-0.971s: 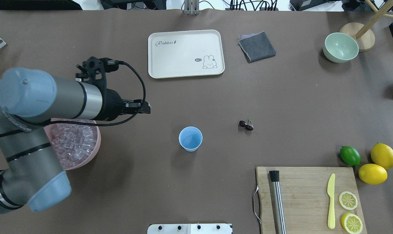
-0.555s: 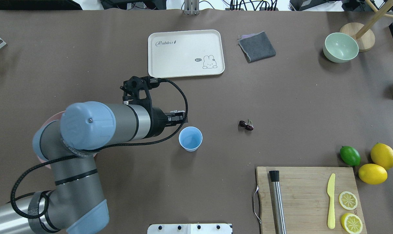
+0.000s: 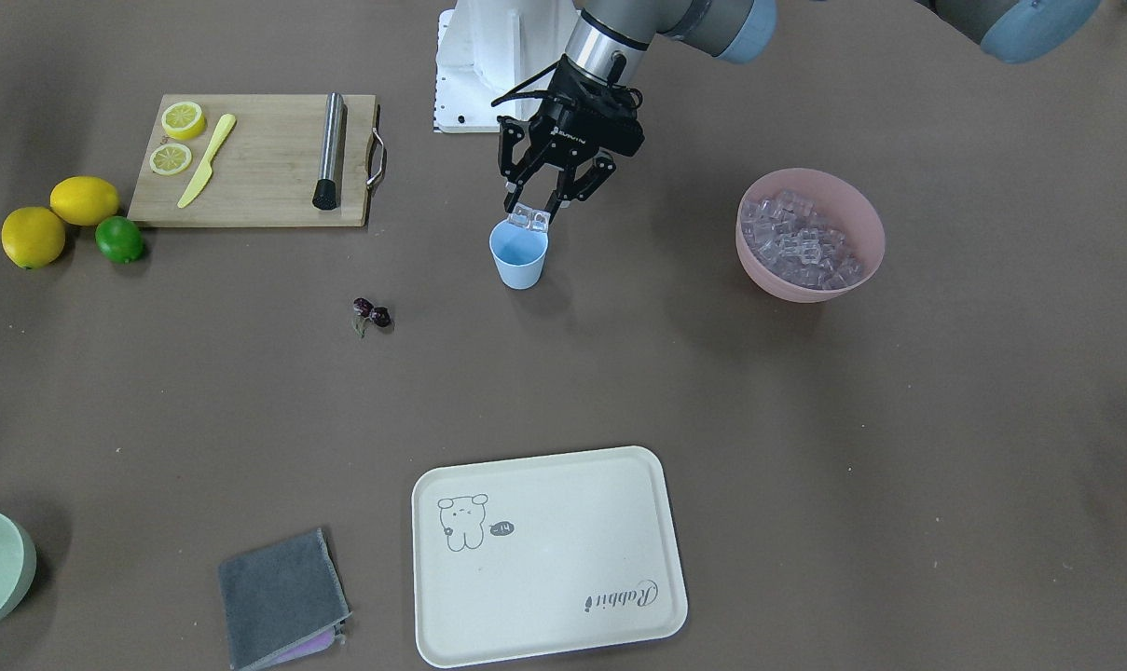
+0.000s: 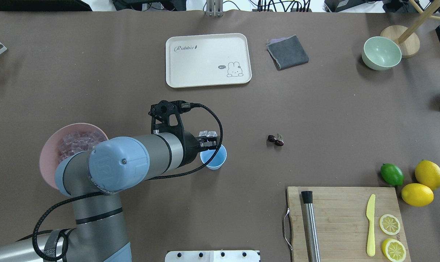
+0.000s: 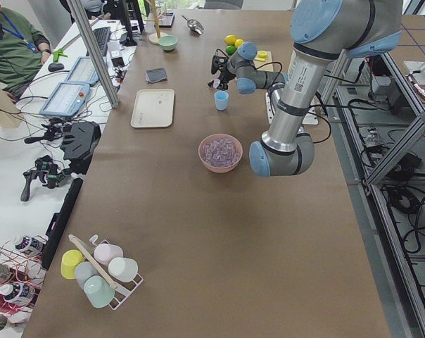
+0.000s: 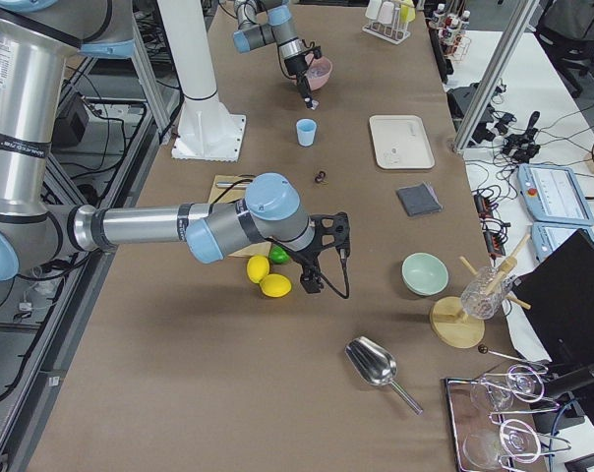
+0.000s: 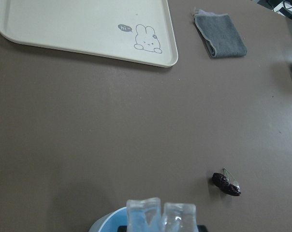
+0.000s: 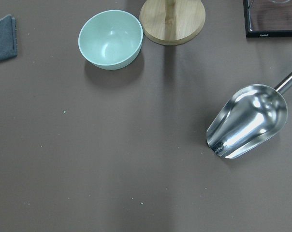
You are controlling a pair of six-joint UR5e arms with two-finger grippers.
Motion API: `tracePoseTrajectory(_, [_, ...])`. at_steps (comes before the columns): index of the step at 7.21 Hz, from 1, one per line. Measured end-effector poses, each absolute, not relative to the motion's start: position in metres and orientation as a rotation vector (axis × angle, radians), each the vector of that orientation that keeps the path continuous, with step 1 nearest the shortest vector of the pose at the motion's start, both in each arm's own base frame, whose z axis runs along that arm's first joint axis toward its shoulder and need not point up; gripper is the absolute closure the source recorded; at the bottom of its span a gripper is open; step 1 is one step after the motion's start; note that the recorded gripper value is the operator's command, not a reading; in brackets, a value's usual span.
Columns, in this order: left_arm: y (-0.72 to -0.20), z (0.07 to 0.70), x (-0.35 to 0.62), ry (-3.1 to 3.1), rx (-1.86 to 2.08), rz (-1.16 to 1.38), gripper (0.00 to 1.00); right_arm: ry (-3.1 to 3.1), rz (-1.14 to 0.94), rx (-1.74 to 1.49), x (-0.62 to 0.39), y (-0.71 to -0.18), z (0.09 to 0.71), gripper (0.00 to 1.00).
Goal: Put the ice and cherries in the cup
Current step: 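Open the left gripper to drop ice into the blue cup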
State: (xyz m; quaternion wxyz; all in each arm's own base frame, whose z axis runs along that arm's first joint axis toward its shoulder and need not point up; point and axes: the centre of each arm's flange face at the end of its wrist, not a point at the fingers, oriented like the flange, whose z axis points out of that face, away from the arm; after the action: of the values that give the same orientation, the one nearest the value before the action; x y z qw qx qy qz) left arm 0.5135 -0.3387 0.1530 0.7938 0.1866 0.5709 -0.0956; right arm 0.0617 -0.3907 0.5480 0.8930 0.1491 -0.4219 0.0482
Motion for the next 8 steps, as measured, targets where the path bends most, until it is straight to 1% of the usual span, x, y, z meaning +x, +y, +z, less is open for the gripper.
tracePoseTrajectory(2, [-0.333,0.154,0.518,1.225,0.397,-0.195,0.60,-0.881,0.108,0.297,0.061,-0.391,0.552,0.00])
tracePoseTrajectory(4, [-0.328,0.157,0.521,1.218,0.398,-0.177,0.59,-0.882,0.112,0.288,0.061,-0.392,0.557,0.00])
tracePoseTrajectory(5, [-0.323,0.158,0.524,1.215,0.398,-0.166,0.51,-0.881,0.114,0.284,0.061,-0.392,0.559,0.00])
tracePoseTrajectory(6, [-0.318,0.158,0.527,1.217,0.395,-0.156,0.40,-0.881,0.115,0.281,0.061,-0.392,0.561,0.00])
tracePoseTrajectory(7, [-0.316,0.157,0.529,1.219,0.394,-0.152,0.24,-0.881,0.117,0.279,0.061,-0.392,0.562,0.00])
tracePoseTrajectory(8, [-0.315,0.157,0.529,1.219,0.394,-0.151,0.17,-0.881,0.117,0.279,0.061,-0.392,0.562,0.00])
